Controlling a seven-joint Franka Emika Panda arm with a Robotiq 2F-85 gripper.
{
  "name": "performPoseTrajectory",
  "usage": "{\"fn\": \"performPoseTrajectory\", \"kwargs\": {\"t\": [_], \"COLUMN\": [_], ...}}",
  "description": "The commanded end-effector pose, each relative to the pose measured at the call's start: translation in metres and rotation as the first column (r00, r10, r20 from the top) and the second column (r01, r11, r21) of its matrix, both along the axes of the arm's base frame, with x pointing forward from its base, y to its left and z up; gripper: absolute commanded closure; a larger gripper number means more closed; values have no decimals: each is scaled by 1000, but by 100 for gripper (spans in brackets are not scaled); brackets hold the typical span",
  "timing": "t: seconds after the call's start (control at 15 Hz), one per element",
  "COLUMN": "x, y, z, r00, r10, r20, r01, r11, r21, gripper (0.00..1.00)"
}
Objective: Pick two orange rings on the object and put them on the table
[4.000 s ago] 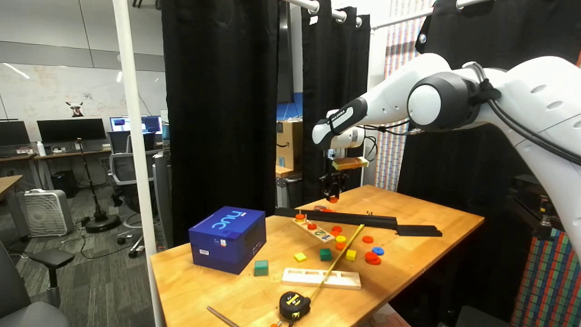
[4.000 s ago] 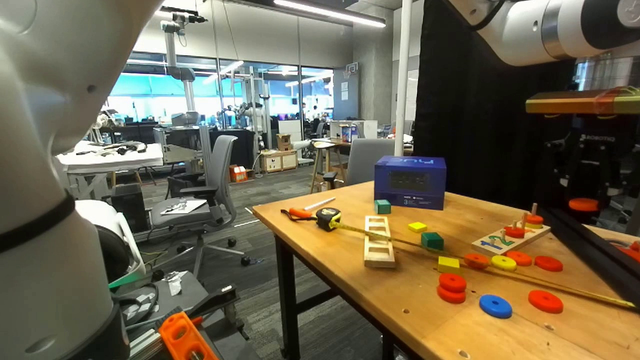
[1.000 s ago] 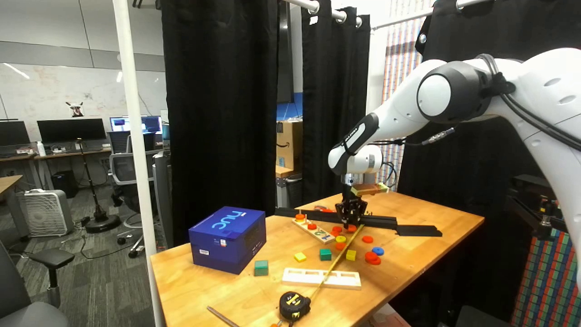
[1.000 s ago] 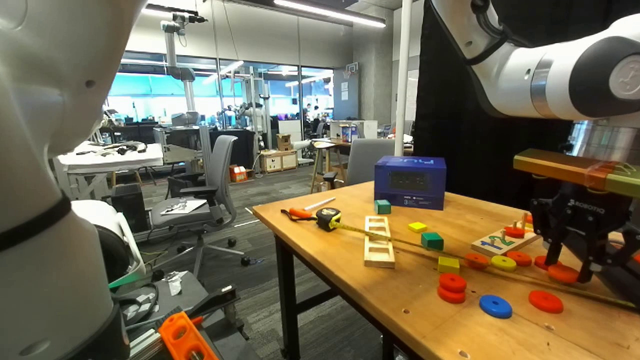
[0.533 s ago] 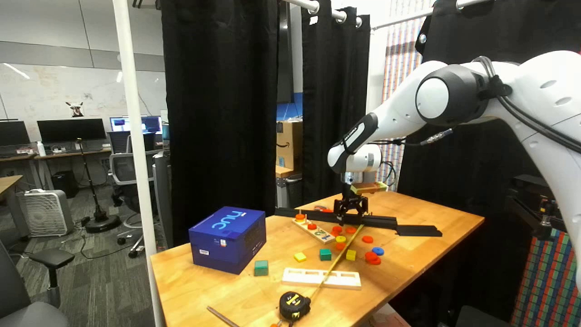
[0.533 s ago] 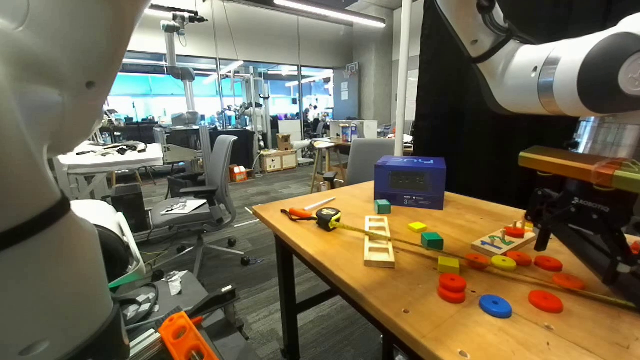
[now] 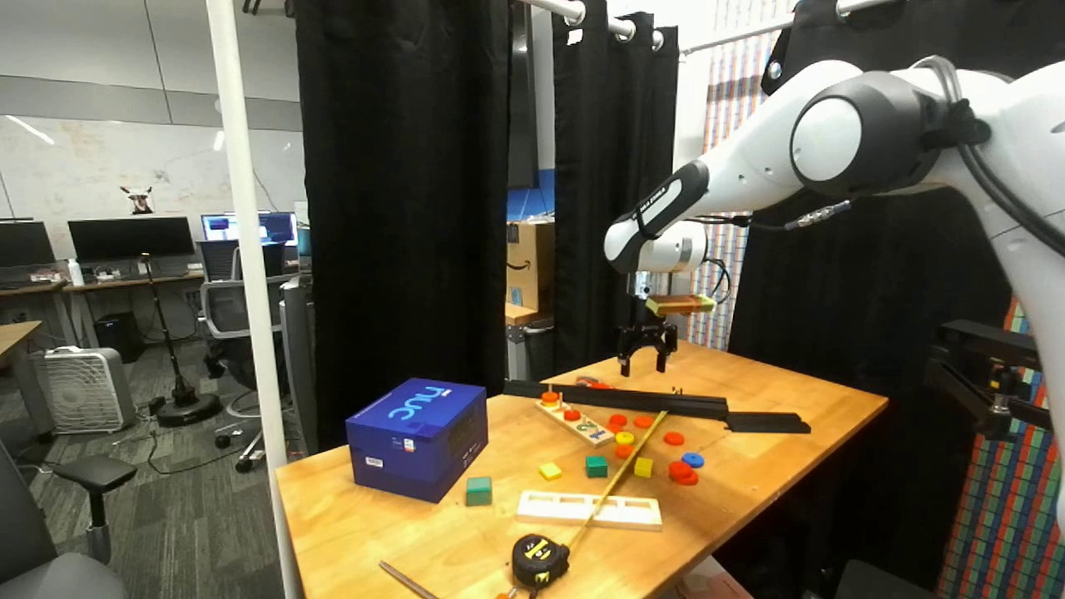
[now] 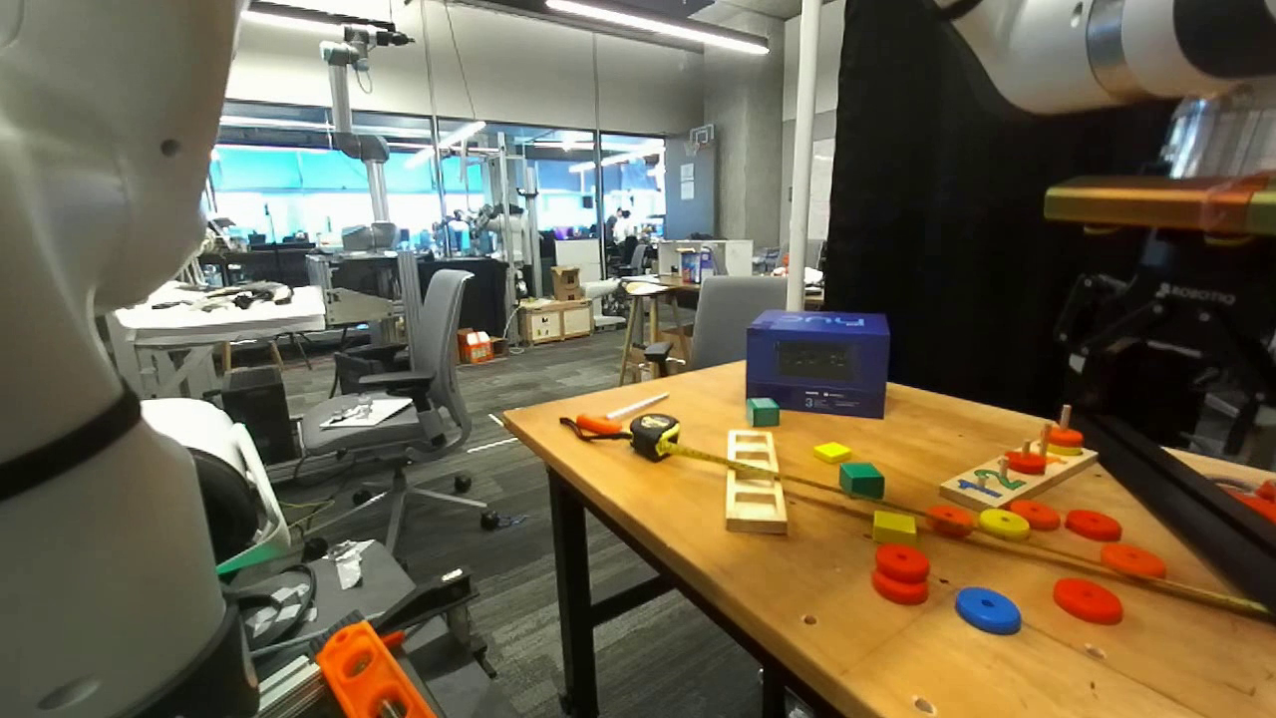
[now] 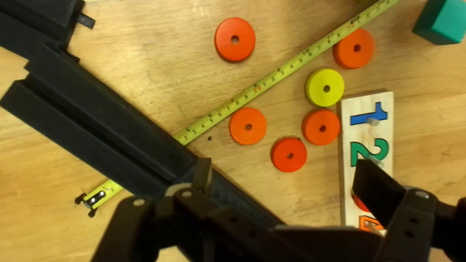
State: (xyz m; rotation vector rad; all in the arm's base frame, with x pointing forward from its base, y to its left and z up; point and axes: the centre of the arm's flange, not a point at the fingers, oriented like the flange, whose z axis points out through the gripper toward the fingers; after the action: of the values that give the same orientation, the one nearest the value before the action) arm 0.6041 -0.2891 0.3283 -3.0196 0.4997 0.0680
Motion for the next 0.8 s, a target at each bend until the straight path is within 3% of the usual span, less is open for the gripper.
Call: {"fn": "performPoseTrajectory", "kwargs": {"t": [0.0, 0.4, 0.73], "x": [-38, -96, -134], "y": [30, 89, 145], "z": [82, 171, 203], "r00": [1000, 996, 987], "r10": [2, 93, 162], "r20": [18, 10, -14], "r01": [-2, -93, -162], "r11": [1000, 996, 986], "r21": [-4, -7, -45], "gripper": [0, 0, 0]}}
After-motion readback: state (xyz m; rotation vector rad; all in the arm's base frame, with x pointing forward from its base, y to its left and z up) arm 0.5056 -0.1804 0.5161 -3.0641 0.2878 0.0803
